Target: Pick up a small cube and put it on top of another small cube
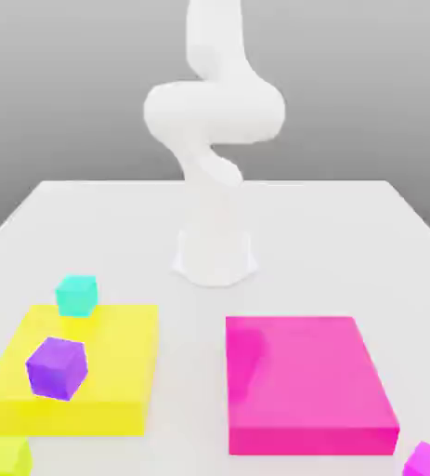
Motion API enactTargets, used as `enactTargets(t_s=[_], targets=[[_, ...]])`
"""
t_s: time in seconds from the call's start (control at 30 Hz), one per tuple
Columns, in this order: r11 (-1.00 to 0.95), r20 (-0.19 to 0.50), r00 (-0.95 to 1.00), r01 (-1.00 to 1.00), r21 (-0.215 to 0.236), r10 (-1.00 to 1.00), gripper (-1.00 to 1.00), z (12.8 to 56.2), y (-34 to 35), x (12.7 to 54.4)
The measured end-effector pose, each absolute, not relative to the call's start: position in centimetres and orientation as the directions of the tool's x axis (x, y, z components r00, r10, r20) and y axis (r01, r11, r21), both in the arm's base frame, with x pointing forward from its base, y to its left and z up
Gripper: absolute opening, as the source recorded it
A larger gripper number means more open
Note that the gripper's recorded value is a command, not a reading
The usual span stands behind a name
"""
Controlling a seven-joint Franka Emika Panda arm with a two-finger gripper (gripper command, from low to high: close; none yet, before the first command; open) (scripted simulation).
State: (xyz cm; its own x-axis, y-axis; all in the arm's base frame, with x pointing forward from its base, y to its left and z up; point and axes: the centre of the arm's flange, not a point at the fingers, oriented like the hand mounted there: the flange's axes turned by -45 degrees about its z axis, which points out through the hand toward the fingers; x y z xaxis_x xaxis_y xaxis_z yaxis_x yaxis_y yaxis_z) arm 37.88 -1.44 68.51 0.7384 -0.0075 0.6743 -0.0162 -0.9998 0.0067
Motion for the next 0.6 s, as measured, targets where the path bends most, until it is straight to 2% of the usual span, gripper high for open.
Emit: enactTargets(t_s=[0.3, 0.6], targets=[[-0.998, 0.496, 0.868, -0.025, 0.049, 0.002, 0.0, 56.9, -8.0, 47.4], [-0.998, 0.299, 0.954, -0.03, 0.055, -0.012, 0.0, 42.7, -16.0, 52.2]])
